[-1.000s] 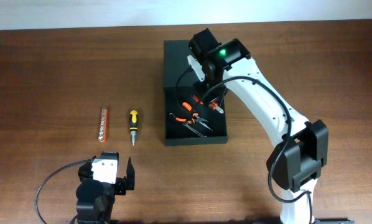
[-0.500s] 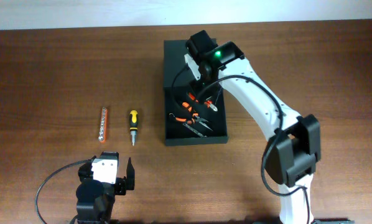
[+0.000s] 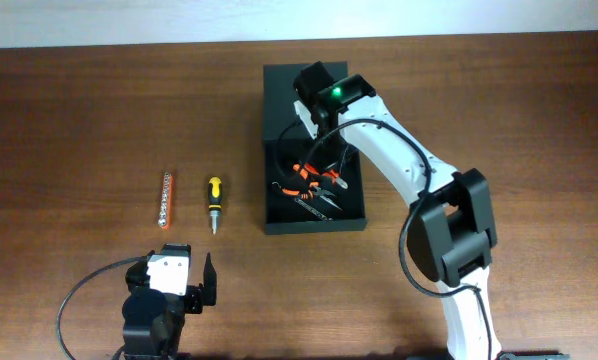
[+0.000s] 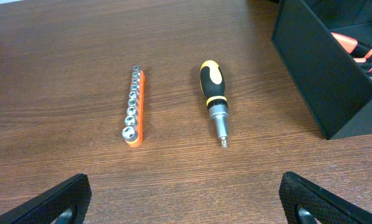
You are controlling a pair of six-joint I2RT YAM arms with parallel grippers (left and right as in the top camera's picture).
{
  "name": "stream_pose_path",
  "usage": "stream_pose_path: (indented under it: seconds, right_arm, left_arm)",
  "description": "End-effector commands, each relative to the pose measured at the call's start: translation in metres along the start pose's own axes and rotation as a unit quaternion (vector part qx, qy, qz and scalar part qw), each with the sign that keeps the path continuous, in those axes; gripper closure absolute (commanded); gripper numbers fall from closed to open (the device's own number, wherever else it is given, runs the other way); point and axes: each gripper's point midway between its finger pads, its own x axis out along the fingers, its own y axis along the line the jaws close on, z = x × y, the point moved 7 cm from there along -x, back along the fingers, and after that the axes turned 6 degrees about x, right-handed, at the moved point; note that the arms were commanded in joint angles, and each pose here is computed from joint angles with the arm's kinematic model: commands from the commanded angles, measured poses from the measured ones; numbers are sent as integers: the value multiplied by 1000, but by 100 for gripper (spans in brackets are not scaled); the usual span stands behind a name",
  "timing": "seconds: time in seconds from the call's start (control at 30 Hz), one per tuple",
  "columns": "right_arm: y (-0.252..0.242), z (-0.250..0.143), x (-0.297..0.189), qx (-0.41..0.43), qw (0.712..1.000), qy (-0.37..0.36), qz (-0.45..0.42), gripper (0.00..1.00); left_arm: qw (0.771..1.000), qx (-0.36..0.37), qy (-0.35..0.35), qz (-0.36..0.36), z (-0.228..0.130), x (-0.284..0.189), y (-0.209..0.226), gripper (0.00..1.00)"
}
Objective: Pack container
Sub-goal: 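Lower the red pliers into the box and open the right gripper, then raise the right gripper and retract it to the right side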
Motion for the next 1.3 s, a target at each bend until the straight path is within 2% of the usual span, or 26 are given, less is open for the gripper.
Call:
stream_pose_path:
  seconds: [0.0,0.57,0.77,0.83,1.03,1.27]
  right_arm:
    - [3,-1,16,3,1000,17,4,94]
    - [4,-13,47,4,999,33,14,87]
    - [4,-13,47,4,999,33,14,61]
    - [4,-13,47,4,999,33,13,59]
    - [4,-9,39,2,1000,27,14,45]
    - [8,24,-18,0,999,-43,20,42]
  left_arm:
    - [1000,-4,-10,6,6,-4,2,1]
    - [1000,-4,-10,6,6,-4,2,1]
    - [1000,-4,-10,6,6,-4,2,1]
    - [1000,-4,-10,6,6,-4,2,1]
    - [1000,-4,-10,6,6,-4,2,1]
    - [1000,-4,-10,6,6,-4,2,1]
